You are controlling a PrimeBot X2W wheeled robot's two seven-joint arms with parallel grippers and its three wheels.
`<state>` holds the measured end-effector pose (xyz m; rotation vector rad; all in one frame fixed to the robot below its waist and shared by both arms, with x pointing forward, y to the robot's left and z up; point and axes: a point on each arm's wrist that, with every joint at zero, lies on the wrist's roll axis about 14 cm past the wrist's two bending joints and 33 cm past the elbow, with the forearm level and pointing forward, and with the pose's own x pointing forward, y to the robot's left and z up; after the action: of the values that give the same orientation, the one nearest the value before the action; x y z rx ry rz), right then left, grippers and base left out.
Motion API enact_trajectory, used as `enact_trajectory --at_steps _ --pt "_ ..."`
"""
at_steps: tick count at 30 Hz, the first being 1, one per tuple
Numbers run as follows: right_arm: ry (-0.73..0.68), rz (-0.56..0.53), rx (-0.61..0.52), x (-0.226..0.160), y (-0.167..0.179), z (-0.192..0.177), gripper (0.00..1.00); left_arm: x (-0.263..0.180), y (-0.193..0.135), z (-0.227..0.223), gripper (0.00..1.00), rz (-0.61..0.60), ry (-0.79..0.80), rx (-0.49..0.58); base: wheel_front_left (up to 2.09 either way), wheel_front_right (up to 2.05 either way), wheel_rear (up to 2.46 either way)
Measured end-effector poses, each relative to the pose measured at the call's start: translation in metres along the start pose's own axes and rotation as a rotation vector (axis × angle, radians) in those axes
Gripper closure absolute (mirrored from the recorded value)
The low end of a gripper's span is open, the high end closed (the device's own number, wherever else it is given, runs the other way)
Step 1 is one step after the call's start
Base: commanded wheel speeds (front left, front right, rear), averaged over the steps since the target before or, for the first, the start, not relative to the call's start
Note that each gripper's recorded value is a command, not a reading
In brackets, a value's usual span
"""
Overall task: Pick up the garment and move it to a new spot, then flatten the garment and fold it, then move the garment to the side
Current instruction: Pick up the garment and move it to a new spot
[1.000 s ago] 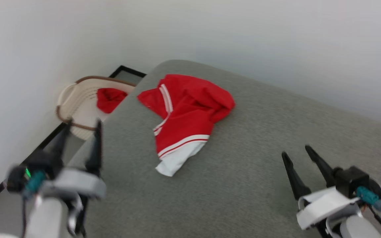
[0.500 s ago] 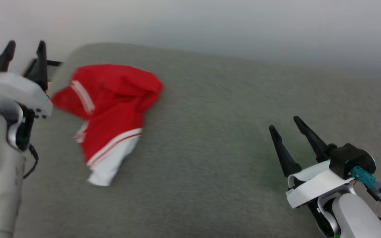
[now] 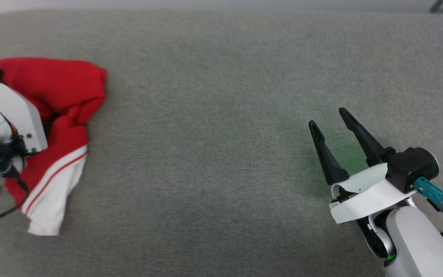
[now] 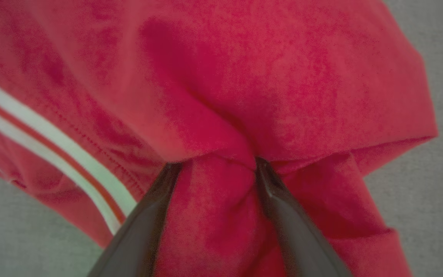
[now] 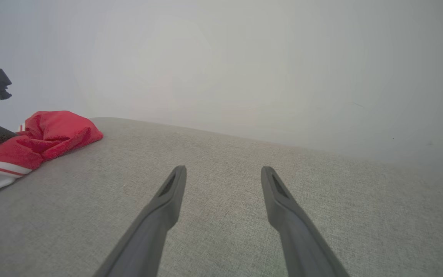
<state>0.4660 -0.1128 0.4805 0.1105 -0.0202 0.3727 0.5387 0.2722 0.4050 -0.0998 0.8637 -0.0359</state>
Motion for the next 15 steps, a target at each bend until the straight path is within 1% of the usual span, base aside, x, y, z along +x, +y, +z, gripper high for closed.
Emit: enact_trajectory --at_steps 1,4,8,10,11,12,13,14,15 --pt "0.005 -0.006 -0.001 0.0 -0.003 -0.002 0.0 0.007 0.0 -0.007 0.0 0.001 0.038 0.006 0.0 0.0 0.0" --pt "0.028 -0.024 0.002 -0.002 -0.01 -0.013 0.0 0.023 -0.005 -0.015 0.0 -0.026 0.119 -0.051 0.0 0.0 0.0" --pt "0.051 -0.039 0.002 -0.001 -0.019 -0.024 0.0 0.041 -0.007 -0.025 0.0 -0.036 0.184 -0.054 0.0 0.0 0.0" --pt "0.059 -0.043 -0.001 0.0 -0.022 -0.028 0.0 0.048 -0.009 -0.029 0.0 -0.047 0.202 -0.073 0.0 0.0 0.0" --pt "0.061 -0.044 -0.003 0.001 -0.023 -0.029 0.0 0.051 -0.01 -0.03 0.15 -0.051 0.207 -0.077 0.0 0.0 0.0" --pt "0.063 -0.044 -0.003 0.001 -0.024 -0.03 0.0 0.053 -0.01 -0.031 0.45 -0.054 0.211 -0.077 0.0 0.0 0.0" --pt "0.067 -0.044 -0.006 0.001 -0.025 -0.032 0.0 0.055 -0.01 -0.031 0.61 -0.054 0.205 -0.07 0.0 0.0 0.0" --pt "0.069 -0.044 -0.009 0.0 -0.025 -0.032 0.0 0.057 -0.011 -0.029 0.91 -0.054 0.193 -0.065 0.0 0.0 0.0" --pt "0.069 -0.043 -0.011 0.0 -0.025 -0.032 0.0 0.057 -0.012 -0.027 1.0 -0.057 0.176 -0.06 0.0 0.0 0.0"
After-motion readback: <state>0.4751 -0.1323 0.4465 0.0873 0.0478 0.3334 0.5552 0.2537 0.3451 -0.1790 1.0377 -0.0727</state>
